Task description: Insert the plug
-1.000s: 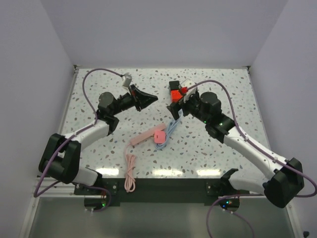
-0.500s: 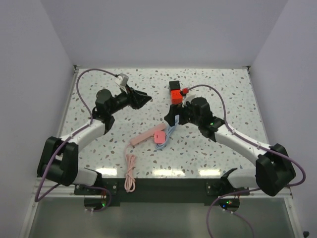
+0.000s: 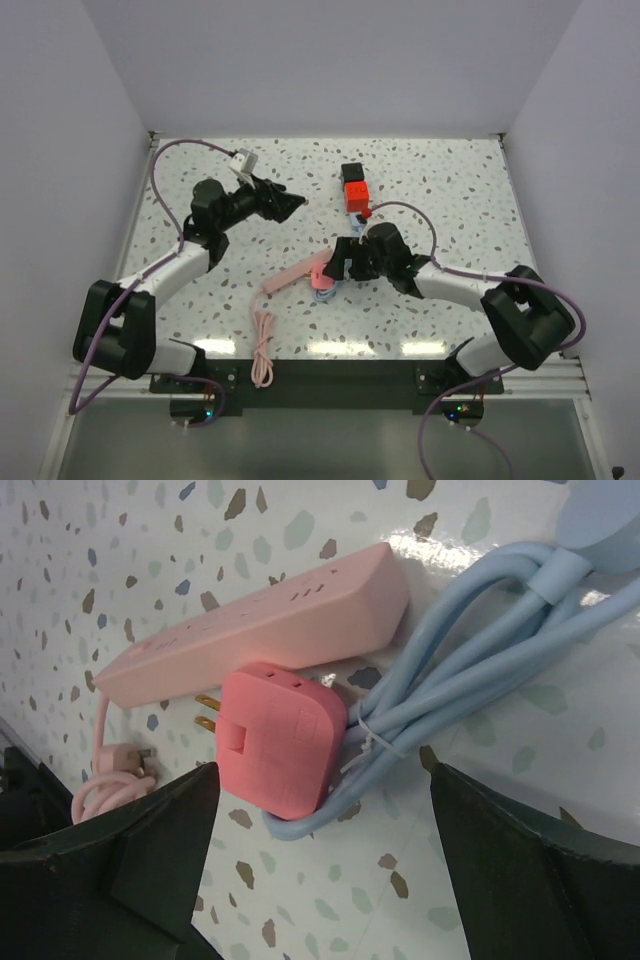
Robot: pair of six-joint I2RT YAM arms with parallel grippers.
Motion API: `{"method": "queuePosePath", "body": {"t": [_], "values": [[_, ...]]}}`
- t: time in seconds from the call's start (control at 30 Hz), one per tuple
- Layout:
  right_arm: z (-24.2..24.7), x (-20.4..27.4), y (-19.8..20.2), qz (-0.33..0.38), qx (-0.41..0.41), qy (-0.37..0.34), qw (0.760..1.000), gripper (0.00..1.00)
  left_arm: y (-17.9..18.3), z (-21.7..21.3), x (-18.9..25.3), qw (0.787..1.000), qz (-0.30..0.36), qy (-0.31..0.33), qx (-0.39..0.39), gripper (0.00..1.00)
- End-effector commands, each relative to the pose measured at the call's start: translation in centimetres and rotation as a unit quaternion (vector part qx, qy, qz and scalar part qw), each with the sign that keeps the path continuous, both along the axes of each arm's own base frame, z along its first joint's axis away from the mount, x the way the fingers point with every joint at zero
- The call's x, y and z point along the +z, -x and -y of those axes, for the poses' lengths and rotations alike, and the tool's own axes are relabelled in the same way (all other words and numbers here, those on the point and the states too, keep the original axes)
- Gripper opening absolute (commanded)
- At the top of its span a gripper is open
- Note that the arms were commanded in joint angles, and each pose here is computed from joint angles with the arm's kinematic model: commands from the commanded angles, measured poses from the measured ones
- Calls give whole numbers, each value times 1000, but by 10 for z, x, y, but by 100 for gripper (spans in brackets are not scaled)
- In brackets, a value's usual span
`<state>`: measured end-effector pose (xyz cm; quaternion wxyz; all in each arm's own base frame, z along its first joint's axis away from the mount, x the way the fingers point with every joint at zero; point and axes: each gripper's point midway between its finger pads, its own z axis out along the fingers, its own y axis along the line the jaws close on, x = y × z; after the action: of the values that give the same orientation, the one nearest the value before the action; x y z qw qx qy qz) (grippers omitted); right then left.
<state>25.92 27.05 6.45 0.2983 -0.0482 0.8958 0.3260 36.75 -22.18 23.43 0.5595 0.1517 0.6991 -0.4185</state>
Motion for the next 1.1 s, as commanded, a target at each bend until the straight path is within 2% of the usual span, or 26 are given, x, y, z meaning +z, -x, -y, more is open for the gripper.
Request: {"method": "queuePosePath", "body": {"t": [0.0, 0.63, 0.8, 1.07], "values": [[-29, 21, -6, 19, 18, -63, 998, 89, -2, -7, 15, 1000, 29, -4, 10, 84], [-40, 35, 3, 43, 35, -59, 997, 85, -5, -9, 7, 1000, 19, -7, 10, 84], [-38, 13, 0, 30, 28, -31, 999, 85, -4, -9, 8, 1000, 19, -8, 8, 85], [-54, -13, -1, 6, 45, -37, 998, 84, -4, -10, 7, 1000, 20, -10, 11, 85]]}}
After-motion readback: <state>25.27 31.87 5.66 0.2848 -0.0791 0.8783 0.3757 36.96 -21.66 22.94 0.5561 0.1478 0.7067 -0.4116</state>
